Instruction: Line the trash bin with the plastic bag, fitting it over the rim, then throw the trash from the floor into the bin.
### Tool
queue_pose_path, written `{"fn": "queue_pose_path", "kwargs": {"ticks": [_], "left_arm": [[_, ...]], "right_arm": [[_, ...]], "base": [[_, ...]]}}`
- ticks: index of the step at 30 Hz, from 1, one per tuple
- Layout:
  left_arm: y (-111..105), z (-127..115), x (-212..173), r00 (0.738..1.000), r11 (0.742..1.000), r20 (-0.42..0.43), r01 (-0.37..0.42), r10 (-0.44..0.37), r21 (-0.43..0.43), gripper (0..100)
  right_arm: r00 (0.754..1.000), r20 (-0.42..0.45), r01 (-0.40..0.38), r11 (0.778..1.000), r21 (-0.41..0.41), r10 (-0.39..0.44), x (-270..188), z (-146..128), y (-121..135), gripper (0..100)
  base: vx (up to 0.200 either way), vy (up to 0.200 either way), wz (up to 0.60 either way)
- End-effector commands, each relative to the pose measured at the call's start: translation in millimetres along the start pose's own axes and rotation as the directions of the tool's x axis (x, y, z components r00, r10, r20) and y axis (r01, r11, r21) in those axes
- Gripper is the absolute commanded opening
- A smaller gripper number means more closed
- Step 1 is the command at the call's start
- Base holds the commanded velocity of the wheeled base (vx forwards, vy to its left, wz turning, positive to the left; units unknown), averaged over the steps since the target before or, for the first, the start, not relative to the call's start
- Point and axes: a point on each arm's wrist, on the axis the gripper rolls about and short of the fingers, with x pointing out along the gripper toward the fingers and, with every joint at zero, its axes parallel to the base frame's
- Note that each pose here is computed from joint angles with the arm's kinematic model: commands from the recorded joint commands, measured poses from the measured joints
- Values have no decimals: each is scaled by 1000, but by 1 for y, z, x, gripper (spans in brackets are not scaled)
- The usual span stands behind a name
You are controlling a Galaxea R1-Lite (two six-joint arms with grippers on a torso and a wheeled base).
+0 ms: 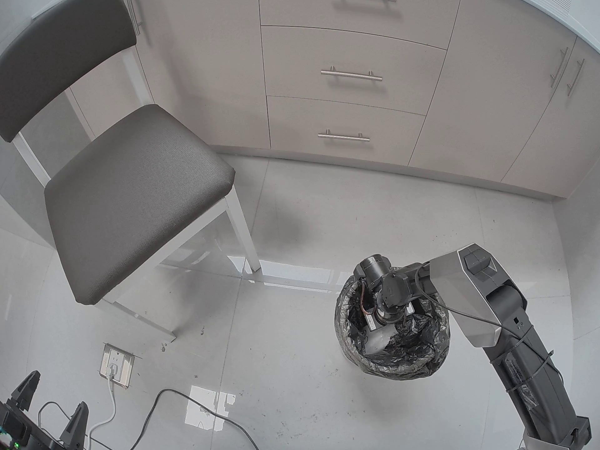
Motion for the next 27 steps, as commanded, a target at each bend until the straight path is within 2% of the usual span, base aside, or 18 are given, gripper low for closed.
{"fn": "queue_pose_path", "kwargs": {"ticks": [1,7,10,14,15,16,19,22,24,27], "left_arm": [[0,-5,1,1000,1000,-17,0,0,0,100],[0,-5,1,1000,1000,-17,0,0,0,100],[0,-5,1,1000,1000,-17,0,0,-2,100],[0,-5,1,1000,1000,-17,0,0,-2,100],[0,-5,1,1000,1000,-17,0,0,-2,100],[0,-5,1,1000,1000,-17,0,0,-2,100],[0,-5,1,1000,1000,-17,0,0,-2,100],[0,-5,1,1000,1000,-17,0,0,-2,100],[0,-5,1,1000,1000,-17,0,0,-2,100],[0,-5,1,1000,1000,-17,0,0,-3,100]], "right_arm": [[1000,-16,1,1000,-6,-2,9,-6,3,0],[1000,-5,0,1000,1,0,3,-2,1,0],[999,53,-8,1000,22,7,-28,17,-8,0],[998,63,-9,1000,22,8,-55,27,-16,0],[999,42,-9,1000,14,9,-79,32,-26,0],[999,37,-9,1000,12,8,-85,33,-29,0],[997,-76,-3,999,-41,0,-123,28,-50,0],[979,-204,-4,995,-98,-16,-158,18,-72,0],[953,-300,-6,991,-133,-35,-187,9,-93,0],[939,-340,0,991,-132,-46,-207,4,-110,0]], "base": [[0,0,0],[0,0,0],[0,0,0],[0,0,0],[0,0,0],[0,0,0],[0,0,0],[0,0,0],[0,0,0],[0,0,0]]}}
